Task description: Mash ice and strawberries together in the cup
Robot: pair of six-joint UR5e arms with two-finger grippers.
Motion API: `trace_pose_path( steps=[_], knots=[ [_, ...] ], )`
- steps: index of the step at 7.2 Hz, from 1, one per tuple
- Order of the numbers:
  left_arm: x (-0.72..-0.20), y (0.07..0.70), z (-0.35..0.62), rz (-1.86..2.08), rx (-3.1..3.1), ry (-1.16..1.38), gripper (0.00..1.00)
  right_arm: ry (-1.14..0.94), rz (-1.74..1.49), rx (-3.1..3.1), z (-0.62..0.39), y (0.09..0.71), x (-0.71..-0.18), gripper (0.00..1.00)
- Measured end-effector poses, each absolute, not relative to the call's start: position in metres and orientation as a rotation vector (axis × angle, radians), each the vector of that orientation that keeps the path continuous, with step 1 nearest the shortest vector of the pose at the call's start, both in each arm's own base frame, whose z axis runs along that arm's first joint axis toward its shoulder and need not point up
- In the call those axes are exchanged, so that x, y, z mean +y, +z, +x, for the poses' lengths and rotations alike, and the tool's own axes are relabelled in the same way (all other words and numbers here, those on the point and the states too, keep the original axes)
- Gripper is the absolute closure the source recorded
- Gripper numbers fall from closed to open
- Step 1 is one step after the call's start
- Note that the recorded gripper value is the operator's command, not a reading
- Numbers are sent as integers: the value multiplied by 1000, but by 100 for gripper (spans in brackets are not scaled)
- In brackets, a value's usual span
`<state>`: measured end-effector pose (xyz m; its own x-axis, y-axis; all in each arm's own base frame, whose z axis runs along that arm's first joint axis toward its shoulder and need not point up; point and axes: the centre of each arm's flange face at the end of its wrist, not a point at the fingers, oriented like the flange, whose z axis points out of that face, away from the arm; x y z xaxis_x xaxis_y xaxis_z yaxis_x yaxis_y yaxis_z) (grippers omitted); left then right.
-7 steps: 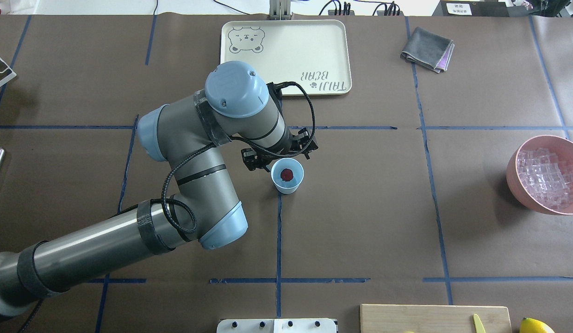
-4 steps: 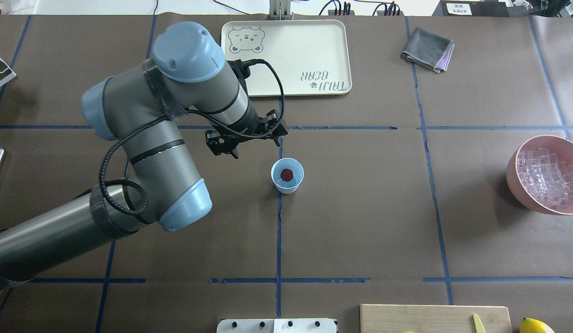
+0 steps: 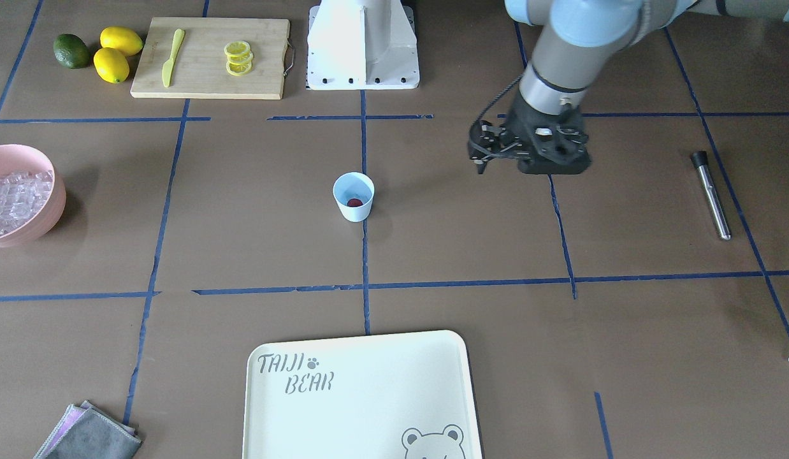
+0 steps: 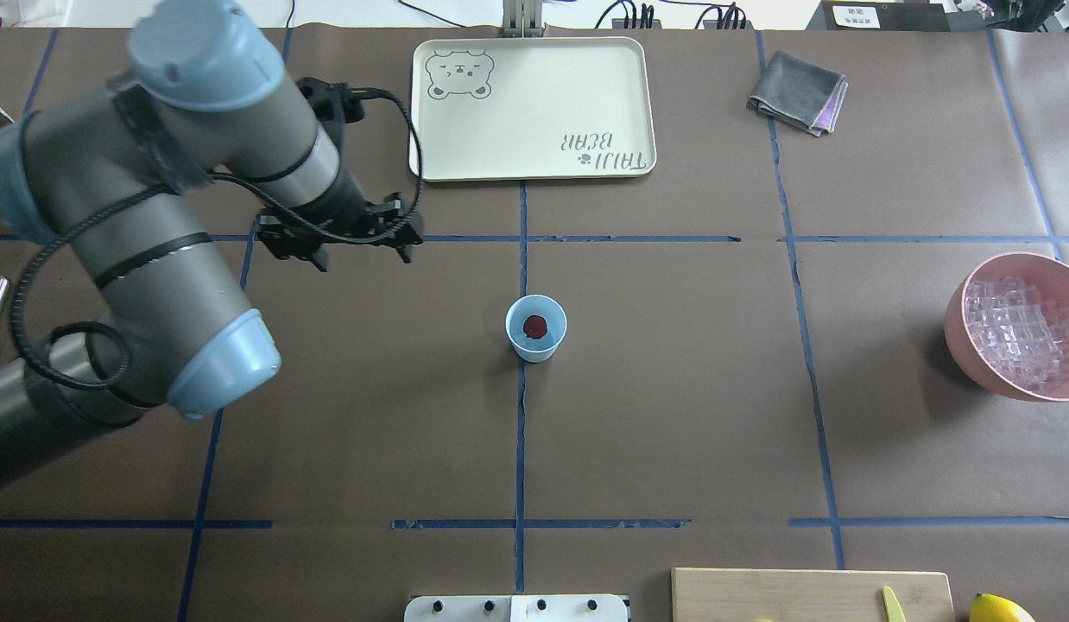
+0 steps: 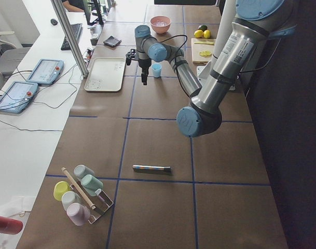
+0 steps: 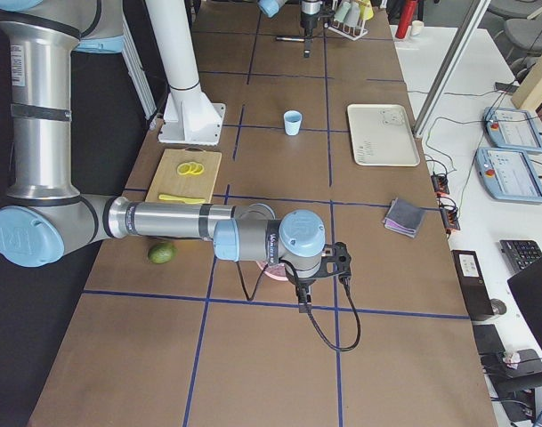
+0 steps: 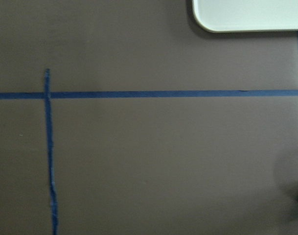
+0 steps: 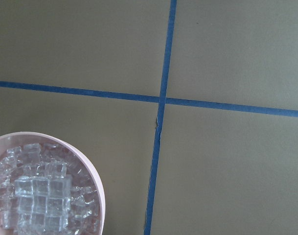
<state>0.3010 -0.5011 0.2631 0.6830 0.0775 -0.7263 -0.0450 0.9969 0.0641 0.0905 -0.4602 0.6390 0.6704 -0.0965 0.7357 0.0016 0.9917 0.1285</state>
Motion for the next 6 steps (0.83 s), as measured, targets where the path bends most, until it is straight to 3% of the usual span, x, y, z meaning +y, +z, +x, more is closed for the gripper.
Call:
trace_pose_path(
  steps=[3, 6],
  knots=[
    [-512, 397, 161, 68, 757, 190, 0, -46, 122, -836, 91, 636, -461, 1],
    [-483, 513, 100, 104, 786, 191, 0, -47, 123, -834, 91, 635, -462, 1]
  ],
)
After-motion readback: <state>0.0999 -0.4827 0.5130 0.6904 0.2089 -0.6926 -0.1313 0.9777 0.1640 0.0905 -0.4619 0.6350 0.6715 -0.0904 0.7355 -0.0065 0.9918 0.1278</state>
